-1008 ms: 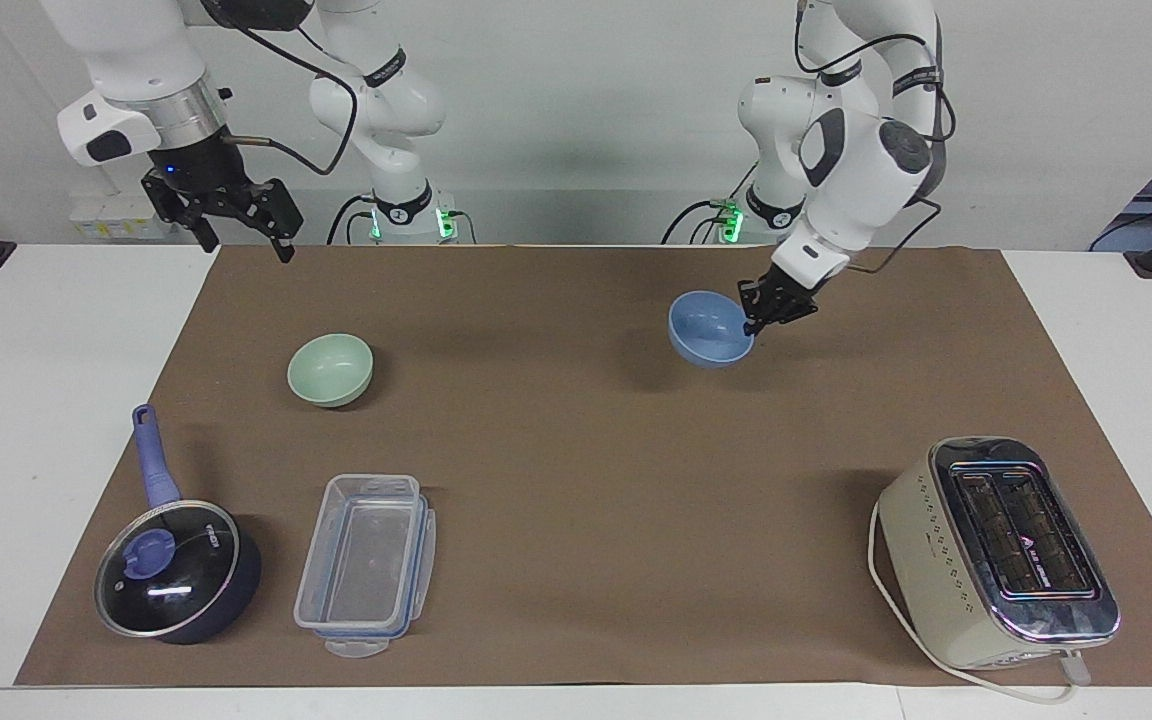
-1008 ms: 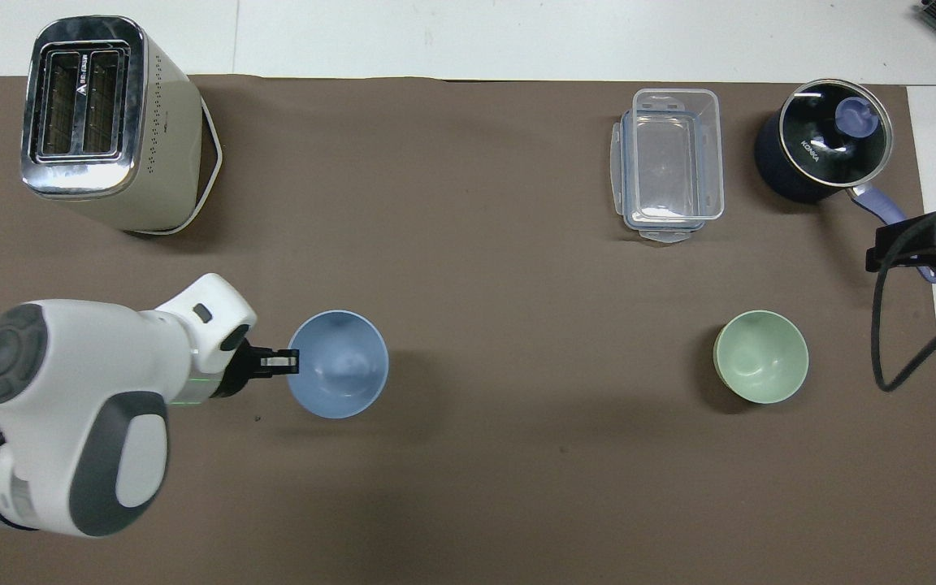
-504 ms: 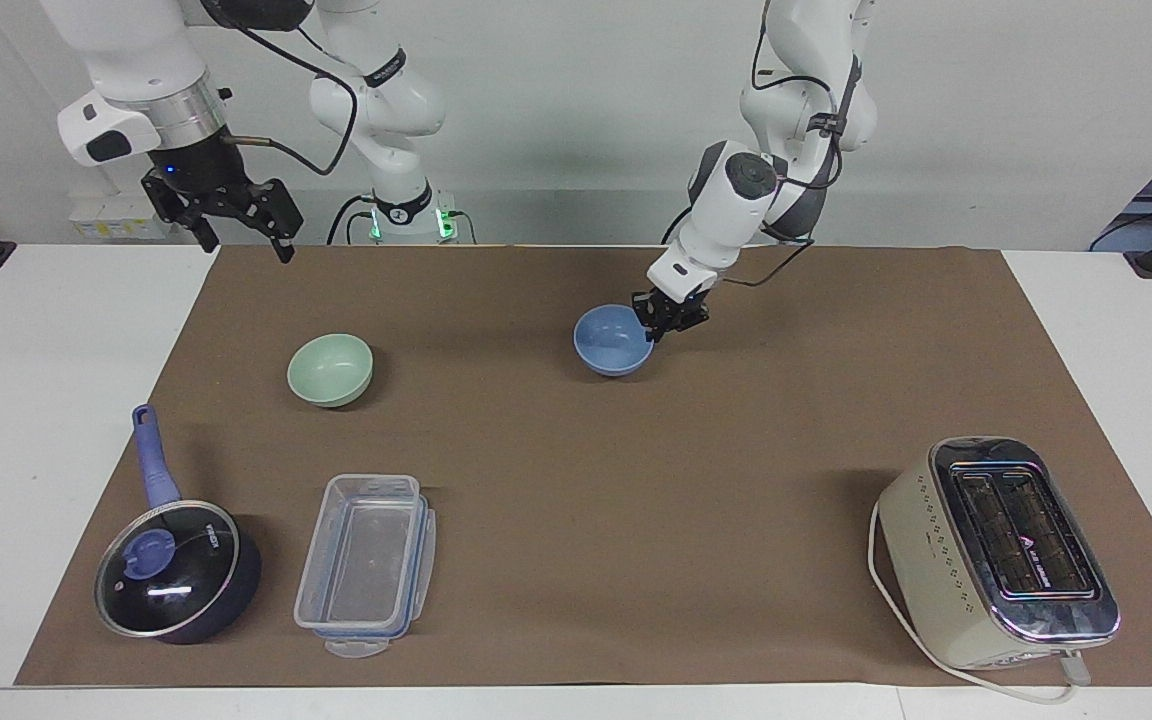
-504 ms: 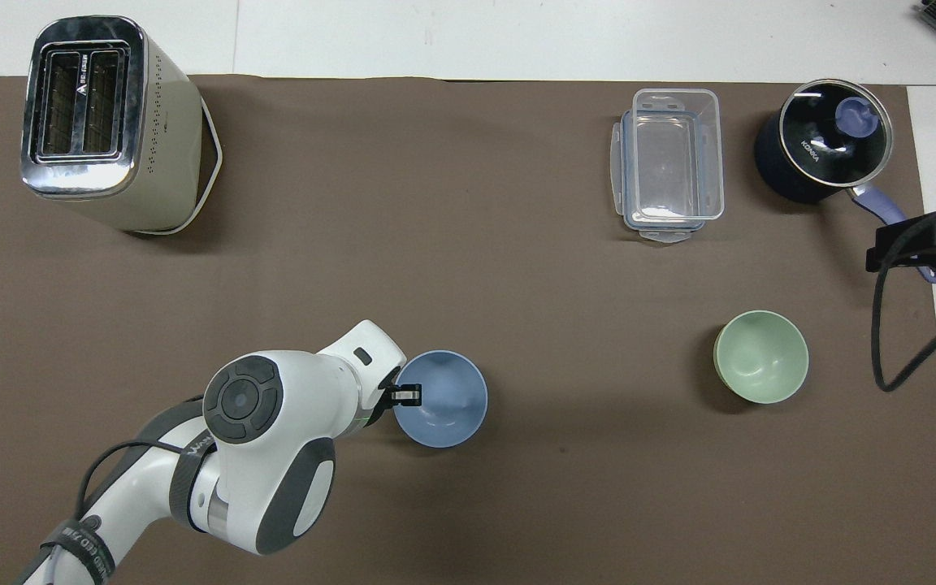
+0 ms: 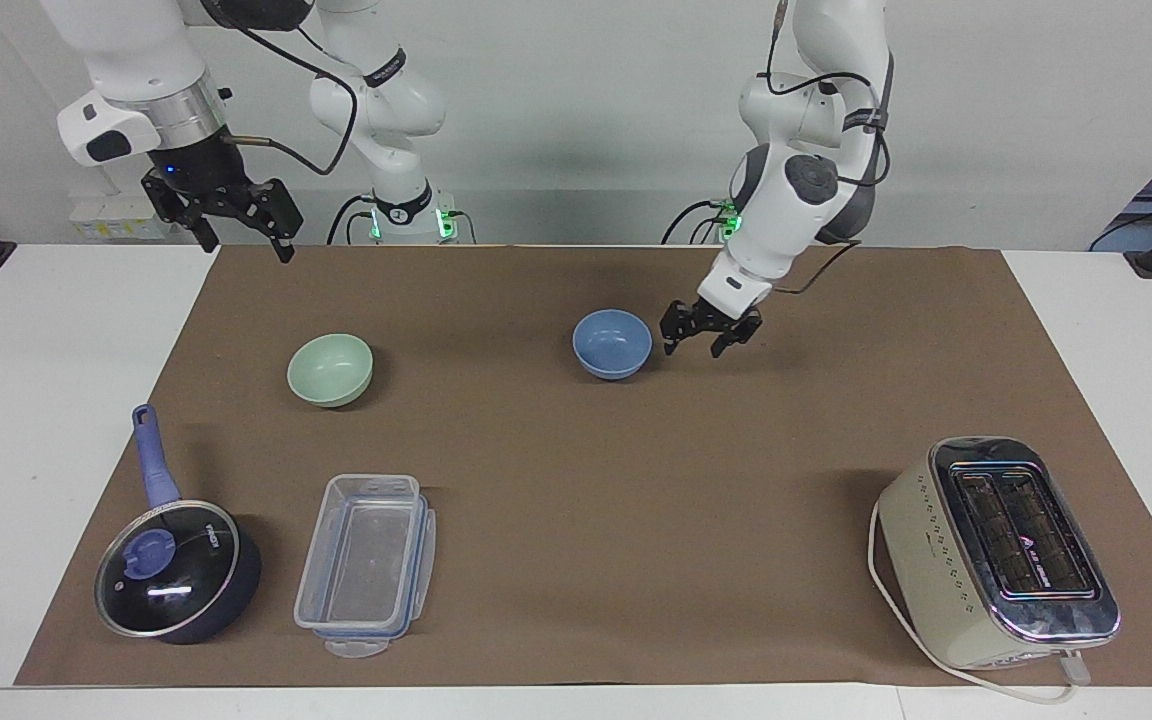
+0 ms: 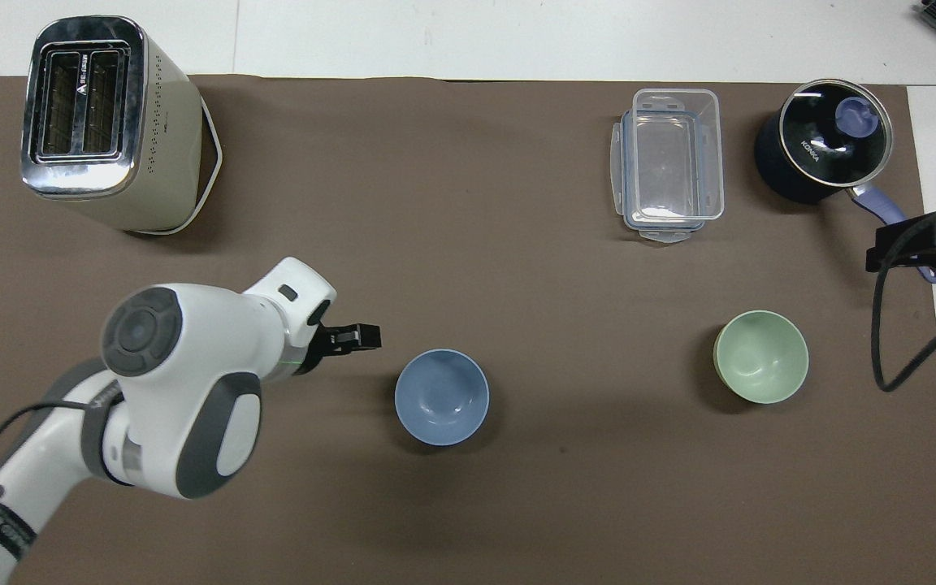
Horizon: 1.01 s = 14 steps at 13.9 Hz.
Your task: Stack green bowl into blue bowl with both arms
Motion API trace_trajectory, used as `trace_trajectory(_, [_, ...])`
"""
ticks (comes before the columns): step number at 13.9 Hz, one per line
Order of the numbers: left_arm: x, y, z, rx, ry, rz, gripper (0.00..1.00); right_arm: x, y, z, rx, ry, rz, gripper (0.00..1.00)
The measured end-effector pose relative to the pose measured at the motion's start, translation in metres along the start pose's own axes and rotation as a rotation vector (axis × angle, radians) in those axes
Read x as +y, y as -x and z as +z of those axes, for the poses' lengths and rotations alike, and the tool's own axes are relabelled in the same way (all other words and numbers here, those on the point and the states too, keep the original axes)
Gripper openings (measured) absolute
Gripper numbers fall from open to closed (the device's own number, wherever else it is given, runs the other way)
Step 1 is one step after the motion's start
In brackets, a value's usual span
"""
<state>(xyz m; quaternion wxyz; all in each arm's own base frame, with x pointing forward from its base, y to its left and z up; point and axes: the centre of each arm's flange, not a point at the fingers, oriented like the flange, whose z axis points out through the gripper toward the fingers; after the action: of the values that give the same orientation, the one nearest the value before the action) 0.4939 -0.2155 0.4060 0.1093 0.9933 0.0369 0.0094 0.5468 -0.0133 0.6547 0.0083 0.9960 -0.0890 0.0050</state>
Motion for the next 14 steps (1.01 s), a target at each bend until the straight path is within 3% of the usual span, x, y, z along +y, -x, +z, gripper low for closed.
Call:
trace_trajectory(3, [-0.040,-0.038,-0.049,0.005,-0.040,-0.023,1.00,0.000,0.000,0.000,0.000,0.000,0.000,1.00])
trace_trajectory(6, [-0.079,-0.059,-0.092,-0.026,-0.064,0.062,1.00,0.000,0.000,0.000,0.000,0.000,0.000,1.00])
trace_trajectory(10, [-0.136,-0.073,-0.167,-0.053,-0.129,0.141,1.00,0.000,0.000,0.000,0.000,0.000,0.000,1.00])
trace_trajectory(14, [-0.136,-0.071,-0.233,-0.050,-0.195,0.164,1.00,0.000,0.000,0.000,0.000,0.000,0.000,1.00])
